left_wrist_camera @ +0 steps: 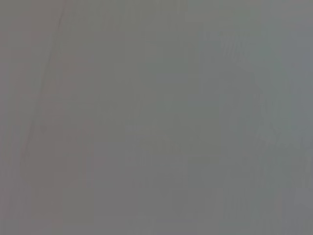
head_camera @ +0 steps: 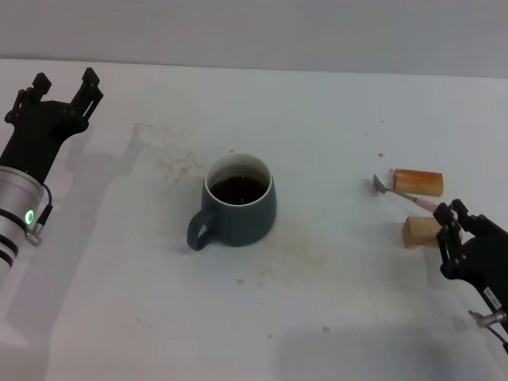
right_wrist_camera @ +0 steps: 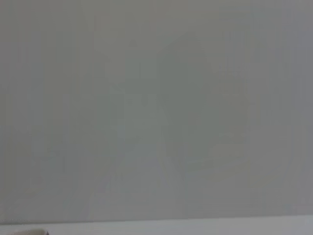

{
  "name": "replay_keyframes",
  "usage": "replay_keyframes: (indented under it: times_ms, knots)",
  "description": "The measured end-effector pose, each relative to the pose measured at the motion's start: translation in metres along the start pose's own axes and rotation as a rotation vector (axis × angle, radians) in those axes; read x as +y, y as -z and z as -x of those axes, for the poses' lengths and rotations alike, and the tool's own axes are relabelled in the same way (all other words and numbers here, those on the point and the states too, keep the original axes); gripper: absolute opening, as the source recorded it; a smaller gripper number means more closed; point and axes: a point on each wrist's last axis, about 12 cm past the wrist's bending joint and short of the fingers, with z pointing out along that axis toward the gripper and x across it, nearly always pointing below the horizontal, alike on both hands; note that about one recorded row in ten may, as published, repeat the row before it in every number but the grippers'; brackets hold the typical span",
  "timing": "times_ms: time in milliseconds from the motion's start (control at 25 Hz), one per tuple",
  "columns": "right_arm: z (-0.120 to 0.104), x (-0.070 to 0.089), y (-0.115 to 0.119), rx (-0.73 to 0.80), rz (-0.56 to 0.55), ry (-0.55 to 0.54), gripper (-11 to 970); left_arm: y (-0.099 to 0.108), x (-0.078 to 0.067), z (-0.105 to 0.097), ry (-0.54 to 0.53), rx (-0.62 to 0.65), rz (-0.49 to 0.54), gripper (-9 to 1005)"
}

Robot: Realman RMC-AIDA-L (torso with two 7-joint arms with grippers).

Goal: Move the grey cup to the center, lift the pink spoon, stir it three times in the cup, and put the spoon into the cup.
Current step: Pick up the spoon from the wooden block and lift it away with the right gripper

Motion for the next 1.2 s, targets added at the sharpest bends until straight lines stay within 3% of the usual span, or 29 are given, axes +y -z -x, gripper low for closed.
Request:
replay_keyframes:
  times_ms: [1200]
  knots:
    - [0.031, -0.006, -0.04, -0.164, 0.058, 0.053, 98, 0.0, 0.0, -0.001, 0.004, 0.005, 0.006, 827]
